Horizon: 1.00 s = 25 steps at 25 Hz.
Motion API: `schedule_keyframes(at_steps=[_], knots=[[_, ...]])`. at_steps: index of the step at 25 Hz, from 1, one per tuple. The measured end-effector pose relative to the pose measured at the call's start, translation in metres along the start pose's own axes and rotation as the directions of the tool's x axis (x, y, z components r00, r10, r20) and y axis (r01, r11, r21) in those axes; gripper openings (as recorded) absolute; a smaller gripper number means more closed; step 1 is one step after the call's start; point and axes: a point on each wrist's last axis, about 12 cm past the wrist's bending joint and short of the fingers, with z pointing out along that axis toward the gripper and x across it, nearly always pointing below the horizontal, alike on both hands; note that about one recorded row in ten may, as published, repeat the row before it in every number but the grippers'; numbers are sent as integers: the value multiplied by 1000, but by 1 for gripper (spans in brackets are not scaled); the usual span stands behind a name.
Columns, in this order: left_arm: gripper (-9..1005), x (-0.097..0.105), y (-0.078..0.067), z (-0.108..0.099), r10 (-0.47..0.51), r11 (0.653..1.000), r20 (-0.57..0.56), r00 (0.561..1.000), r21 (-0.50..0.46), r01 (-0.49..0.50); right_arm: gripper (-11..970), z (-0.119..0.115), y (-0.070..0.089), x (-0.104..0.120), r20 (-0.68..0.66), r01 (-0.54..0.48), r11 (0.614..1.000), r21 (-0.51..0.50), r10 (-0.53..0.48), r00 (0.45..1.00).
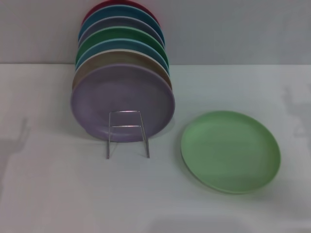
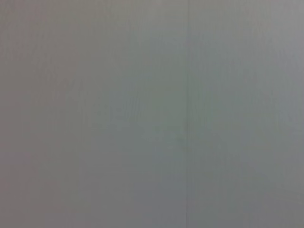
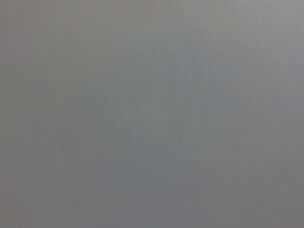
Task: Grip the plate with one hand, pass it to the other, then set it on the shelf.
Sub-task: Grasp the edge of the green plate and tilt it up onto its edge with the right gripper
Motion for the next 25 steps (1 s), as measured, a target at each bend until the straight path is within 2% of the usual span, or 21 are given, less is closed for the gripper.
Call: schedule_keyframes(at_steps=[15,25], knots=[[843,1,-1,3,1,1000,4,1000,2,-1,684,1,1,0,1,-4,1000,-5,4,1000],[843,2,-2,8,3,1000,4,1000,9,-3,685,-1,1,5,-43,-5,1000,-12,4,999]])
